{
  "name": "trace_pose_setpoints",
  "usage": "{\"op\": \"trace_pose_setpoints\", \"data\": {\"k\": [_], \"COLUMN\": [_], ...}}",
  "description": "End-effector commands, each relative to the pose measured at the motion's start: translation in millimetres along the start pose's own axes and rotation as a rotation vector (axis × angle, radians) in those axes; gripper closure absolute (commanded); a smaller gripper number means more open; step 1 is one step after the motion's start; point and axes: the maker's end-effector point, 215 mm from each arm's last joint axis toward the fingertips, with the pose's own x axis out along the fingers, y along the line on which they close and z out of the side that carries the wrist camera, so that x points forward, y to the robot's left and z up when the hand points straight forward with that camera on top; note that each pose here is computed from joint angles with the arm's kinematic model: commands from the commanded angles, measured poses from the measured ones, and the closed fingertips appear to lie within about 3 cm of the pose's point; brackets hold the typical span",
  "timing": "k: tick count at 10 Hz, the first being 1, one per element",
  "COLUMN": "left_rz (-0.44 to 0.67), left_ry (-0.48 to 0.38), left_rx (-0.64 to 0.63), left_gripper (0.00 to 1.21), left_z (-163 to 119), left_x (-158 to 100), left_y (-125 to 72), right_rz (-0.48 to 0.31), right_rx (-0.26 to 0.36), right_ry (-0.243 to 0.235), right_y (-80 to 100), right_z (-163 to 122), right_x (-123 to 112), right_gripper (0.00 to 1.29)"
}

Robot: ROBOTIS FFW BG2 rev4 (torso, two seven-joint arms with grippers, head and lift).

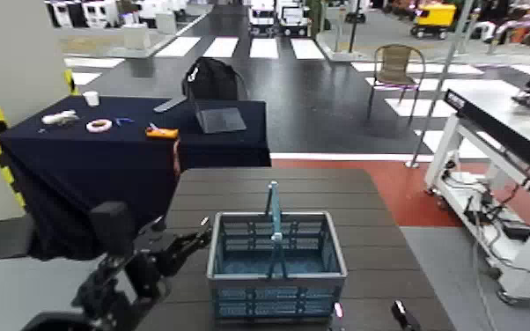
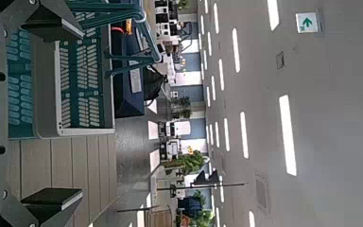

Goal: Place the crate on the table.

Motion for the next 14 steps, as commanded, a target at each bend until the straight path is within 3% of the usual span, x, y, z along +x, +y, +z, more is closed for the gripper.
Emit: {"op": "trace_pose_setpoints", "data": {"k": [1, 5, 9, 14], "left_rz": [0.08, 0.22, 0.301, 0.311], "left_ry": [-0.081, -0.168, -0.203, -0.21], "left_rx": [0.081, 0.127, 0.184, 0.195], "left_gripper": [0.1, 0.11, 0.11, 0.11], "left_z": [1.5, -14.8, -30.9, -31.5], "left_x": [-32.9, -86.5, -133.7, -137.4], "left_y": [11.1, 24.7, 29.3, 25.4], "right_rz": [-0.003, -0.006, -0.005, -0.008], "right_rx": [-0.007, -0.01, -0.017, -0.04], "right_ry": [-0.002, 0.011, 0.01, 0.006], "right_y": [-1.7, -1.9, -2.8, -3.8], "right_z": [0.5, -2.7, -1.4, 0.9], "right_x": [-1.2, -1.6, -3.1, -3.2], "right_gripper": [0.13, 0.13, 0.13, 0.13]}}
